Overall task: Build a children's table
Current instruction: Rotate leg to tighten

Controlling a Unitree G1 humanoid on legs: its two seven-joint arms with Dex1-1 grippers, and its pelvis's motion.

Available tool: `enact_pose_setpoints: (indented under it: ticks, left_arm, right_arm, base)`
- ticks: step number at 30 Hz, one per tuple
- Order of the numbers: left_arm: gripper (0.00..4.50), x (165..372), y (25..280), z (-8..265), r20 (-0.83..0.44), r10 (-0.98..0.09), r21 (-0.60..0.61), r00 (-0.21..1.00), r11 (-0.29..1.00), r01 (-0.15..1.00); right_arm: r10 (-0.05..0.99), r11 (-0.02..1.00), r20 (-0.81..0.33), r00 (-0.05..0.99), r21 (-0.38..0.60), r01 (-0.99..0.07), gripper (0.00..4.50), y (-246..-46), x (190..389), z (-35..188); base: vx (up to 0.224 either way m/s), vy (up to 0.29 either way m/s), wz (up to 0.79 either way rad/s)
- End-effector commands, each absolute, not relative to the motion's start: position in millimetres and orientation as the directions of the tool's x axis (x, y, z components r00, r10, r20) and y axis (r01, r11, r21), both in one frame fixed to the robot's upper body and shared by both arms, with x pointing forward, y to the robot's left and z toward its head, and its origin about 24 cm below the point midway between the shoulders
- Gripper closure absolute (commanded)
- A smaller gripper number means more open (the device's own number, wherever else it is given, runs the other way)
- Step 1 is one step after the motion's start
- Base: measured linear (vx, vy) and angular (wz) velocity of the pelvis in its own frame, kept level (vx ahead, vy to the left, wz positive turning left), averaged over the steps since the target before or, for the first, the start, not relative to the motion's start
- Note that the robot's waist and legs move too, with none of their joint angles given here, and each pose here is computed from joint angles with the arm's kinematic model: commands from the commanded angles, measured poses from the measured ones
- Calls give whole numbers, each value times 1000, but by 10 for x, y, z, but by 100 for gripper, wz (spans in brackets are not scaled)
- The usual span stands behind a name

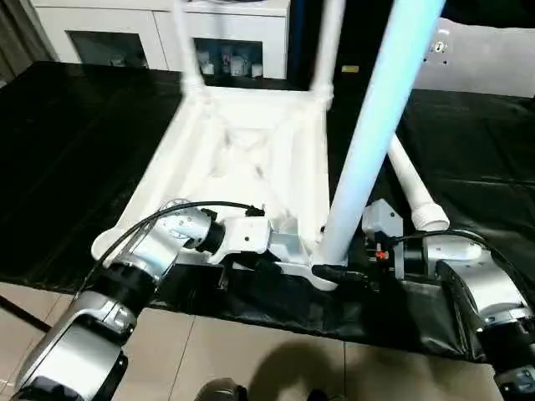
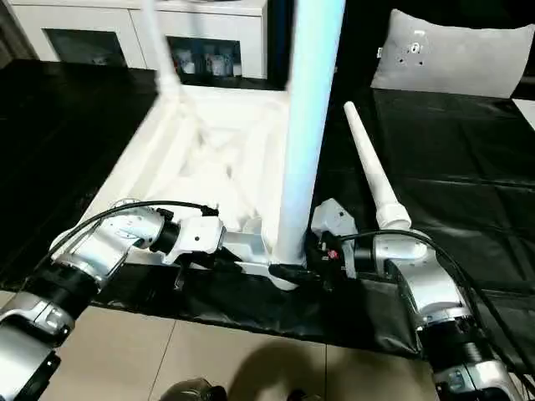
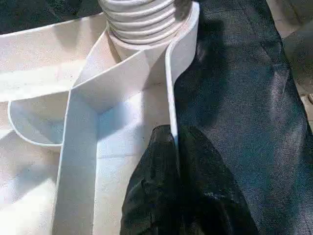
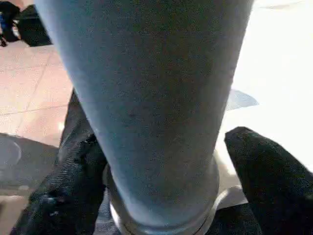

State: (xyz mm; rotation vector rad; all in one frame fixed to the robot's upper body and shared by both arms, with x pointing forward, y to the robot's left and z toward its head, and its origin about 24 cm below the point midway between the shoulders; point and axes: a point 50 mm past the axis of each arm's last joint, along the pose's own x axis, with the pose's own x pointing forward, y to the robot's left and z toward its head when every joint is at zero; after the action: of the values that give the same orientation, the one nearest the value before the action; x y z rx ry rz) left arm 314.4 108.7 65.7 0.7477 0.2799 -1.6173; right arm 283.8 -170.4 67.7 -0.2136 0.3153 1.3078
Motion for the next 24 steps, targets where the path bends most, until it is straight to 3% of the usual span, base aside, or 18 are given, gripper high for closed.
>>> enact_pose_setpoints:
  ticks: [1,9,14,18,20,24]
  left_arm:
    - [450,3132,1063,668,-648,-759,232,-66,-279,932]
    - [450,3148,1086,669,-642,-764,231,-55,-262,937]
    - [450,3154,1070,645,-601,-799,222,-3,-170,960]
    - [450,3147,970,618,-533,-842,203,78,-37,978]
    - [450,3148,836,628,-480,-865,183,150,69,981]
    - [450,3191,586,688,-410,-868,154,279,236,960]
  right_arm:
    - [914,229,-349,205,29,-973,110,-1718,2848,707]
    - [921,219,-342,188,56,-974,154,-1718,2832,688]
    - [929,245,-299,217,60,-968,175,-1622,2807,654]
    - [897,391,-255,362,72,-918,178,-1471,2867,594]
    - [823,550,-254,508,137,-824,178,-1376,2977,527]
    - [723,691,-223,654,203,-694,178,-1193,3094,496]
  base:
    - [0,0,0]
    - [0,0,0]
    - [0,0,0]
    - [0,0,0]
    - [0,0,0]
    - [0,0,0]
